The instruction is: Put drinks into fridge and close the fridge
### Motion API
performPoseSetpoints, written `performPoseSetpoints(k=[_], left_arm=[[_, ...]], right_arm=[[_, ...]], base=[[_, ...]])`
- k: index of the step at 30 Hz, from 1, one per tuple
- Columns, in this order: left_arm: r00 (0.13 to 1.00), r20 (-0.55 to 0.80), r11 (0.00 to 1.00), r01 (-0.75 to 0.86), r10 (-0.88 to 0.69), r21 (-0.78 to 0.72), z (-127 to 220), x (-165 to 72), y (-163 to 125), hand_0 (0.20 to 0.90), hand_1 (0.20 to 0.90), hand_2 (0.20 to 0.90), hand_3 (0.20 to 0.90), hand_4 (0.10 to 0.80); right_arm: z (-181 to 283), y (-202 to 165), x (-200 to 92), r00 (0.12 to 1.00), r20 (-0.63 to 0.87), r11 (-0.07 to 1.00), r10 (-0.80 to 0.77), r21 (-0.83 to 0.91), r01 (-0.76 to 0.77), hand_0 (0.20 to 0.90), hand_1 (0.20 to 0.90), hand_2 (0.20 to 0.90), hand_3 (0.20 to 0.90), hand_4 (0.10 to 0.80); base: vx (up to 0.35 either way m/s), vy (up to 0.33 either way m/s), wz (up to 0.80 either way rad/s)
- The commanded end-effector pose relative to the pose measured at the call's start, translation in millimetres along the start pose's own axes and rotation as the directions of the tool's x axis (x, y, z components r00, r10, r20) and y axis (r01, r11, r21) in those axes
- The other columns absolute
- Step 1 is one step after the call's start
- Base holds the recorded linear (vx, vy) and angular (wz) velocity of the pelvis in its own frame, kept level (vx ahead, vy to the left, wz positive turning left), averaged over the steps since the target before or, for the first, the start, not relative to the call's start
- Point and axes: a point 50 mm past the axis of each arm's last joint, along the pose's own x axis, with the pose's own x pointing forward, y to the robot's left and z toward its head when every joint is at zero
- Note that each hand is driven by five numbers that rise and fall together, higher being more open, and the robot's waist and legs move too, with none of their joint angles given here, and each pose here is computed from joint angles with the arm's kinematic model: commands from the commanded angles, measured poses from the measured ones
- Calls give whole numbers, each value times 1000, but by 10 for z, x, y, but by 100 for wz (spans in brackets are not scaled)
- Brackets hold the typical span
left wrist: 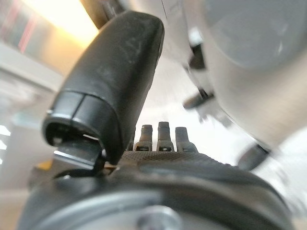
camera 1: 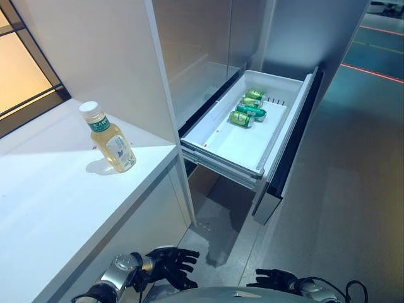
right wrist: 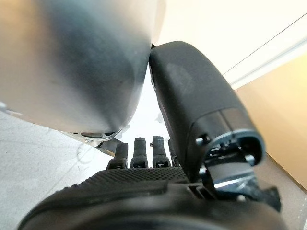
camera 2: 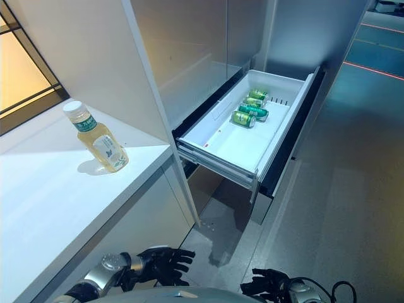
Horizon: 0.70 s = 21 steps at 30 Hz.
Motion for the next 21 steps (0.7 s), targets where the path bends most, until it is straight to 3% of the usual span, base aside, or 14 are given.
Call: performPoseSetpoints(k=[1,4,5,8,9,11,14,17,19,21], left_arm=[[920,292,965,248,-261,83,838,-108,-61,900,900,900,900,800],[781,469,906,407,-412,117,1289,-243,-268,900,900,900,900,800],[644,577,843,514,-503,161,1537,-348,-447,900,900,900,900,800],[420,688,742,617,-592,261,1800,-512,-680,900,900,900,900,800],[285,734,699,627,-616,344,1920,-629,-763,900,900,900,900,800],[168,771,689,590,-614,420,2083,-779,-876,900,900,900,900,800],[43,829,760,429,-557,488,2296,-1067,-882,900,900,900,900,800],[-80,899,895,89,-431,437,2463,-1473,-808,900,900,900,900,800],[-232,913,917,-301,-335,260,2481,-1907,-775,900,900,900,900,800],[-334,895,881,-458,-296,120,2456,-2139,-783,900,900,900,900,800]], right_arm=[[128,-26,4,1000,6,996,2,-94,-2,900,900,900,900,800],[72,2,17,1000,4,997,0,-83,0,900,900,900,900,800],[33,14,23,1000,2,997,-3,-72,3,900,900,900,900,800],[-12,41,34,1000,2,998,-4,-64,4,900,900,900,900,800],[-26,61,42,1000,6,998,-10,-69,10,900,900,900,900,800],[-43,102,56,1000,6,998,-15,-66,15,900,900,900,900,800],[-65,150,71,1000,3,995,-29,-91,29,900,900,900,900,800],[-146,205,78,999,-9,996,-30,-87,29,900,900,900,900,800],[-228,257,78,999,-19,996,-32,-83,31,900,900,900,900,800],[-284,290,76,999,-24,996,-32,-80,30,900,900,900,900,800]], base=[[-6,1,-5],[-4,-5,-3],[0,0,0],[8,-37,-1],[12,-40,0],[10,-19,0],[0,0,0],[43,-9,0],[49,2,0],[17,3,0]])
